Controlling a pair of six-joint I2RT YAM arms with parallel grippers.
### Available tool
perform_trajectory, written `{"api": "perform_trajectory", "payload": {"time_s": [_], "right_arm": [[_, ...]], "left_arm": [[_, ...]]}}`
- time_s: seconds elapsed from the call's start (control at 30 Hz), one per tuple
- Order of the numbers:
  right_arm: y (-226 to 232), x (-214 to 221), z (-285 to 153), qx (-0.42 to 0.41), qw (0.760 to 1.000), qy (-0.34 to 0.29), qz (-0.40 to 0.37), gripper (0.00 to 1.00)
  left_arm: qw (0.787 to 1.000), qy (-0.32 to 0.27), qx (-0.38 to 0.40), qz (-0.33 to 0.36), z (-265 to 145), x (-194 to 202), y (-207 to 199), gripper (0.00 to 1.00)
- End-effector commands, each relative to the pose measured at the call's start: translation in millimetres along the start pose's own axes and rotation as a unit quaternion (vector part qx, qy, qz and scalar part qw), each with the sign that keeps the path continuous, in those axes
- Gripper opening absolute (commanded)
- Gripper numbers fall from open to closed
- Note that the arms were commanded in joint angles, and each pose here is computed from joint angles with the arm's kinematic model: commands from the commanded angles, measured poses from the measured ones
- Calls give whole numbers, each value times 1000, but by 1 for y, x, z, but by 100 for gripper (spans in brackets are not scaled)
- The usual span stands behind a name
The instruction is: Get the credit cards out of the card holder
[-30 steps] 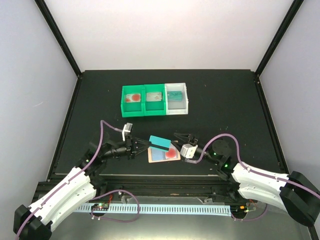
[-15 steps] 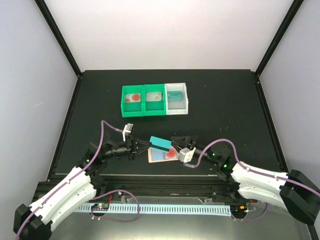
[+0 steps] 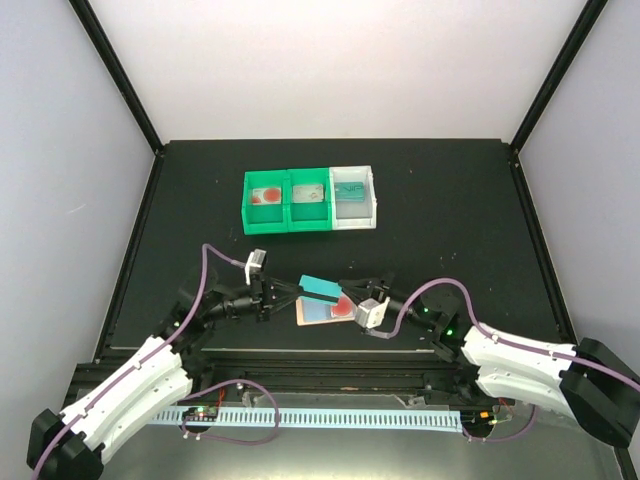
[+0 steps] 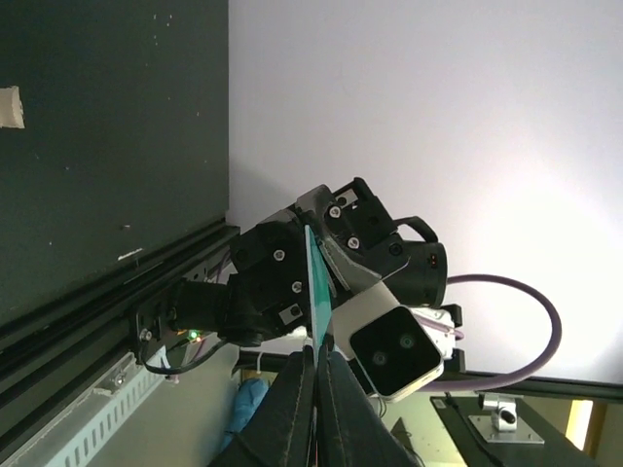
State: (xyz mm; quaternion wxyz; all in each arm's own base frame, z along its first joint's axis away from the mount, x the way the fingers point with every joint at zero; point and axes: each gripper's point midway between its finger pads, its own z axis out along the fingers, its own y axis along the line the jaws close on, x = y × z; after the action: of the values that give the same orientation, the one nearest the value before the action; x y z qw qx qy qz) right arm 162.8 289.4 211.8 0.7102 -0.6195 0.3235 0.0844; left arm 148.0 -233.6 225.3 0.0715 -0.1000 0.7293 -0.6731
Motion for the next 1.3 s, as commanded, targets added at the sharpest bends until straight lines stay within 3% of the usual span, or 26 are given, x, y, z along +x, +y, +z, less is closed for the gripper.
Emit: {"api": "perform_trajectory", "payload": {"time_s": [0.0, 0.07, 0.13, 0.17, 0.3, 0.4, 0.5, 0.6, 0.8, 0.9, 1.03, 1.1, 1.27], "right_arm": [[-19, -32, 0, 10, 997, -61, 54, 1], [-27, -36, 0, 14, 993, -62, 96, 1], [-43, -35, 3, 29, 986, -43, 156, 1], [-51, -32, 4, 35, 982, -26, 186, 1], [-73, -26, 8, 51, 962, 26, 267, 1], [-89, -26, 10, 67, 939, 42, 334, 1], [-92, -15, 19, 51, 911, 99, 398, 1], [-92, -24, 29, 8, 893, 111, 436, 1], [-60, -72, 26, -151, 829, 71, 533, 1], [-53, -95, 15, -195, 795, 35, 573, 1], [-52, -111, 2, -218, 771, 8, 598, 1], [-46, -118, -3, -242, 766, -5, 595, 1], [-40, -118, -3, -255, 751, -4, 609, 1]], "left_arm": [[999, -27, 19, 9, -5, -6, -6, 11], [998, -53, 14, 23, -8, -12, -4, 30], [995, -93, -7, 36, -14, -22, 2, 57], [993, -109, -15, 45, -18, -25, 4, 64], [981, -155, -24, 114, -33, -33, -10, 82], [964, -193, -55, 176, -45, -40, -21, 89], [941, -219, -90, 240, -57, -45, -32, 89], [926, -226, -99, 287, -63, -46, -41, 87], [899, -179, -56, 395, -55, -26, -64, 82], [894, -141, -28, 425, -50, -11, -70, 81], [891, -108, 18, 441, -46, 6, -82, 79], [893, -100, 35, 438, -45, 10, -86, 73], [897, -69, 91, 427, -42, 24, -97, 45]]}}
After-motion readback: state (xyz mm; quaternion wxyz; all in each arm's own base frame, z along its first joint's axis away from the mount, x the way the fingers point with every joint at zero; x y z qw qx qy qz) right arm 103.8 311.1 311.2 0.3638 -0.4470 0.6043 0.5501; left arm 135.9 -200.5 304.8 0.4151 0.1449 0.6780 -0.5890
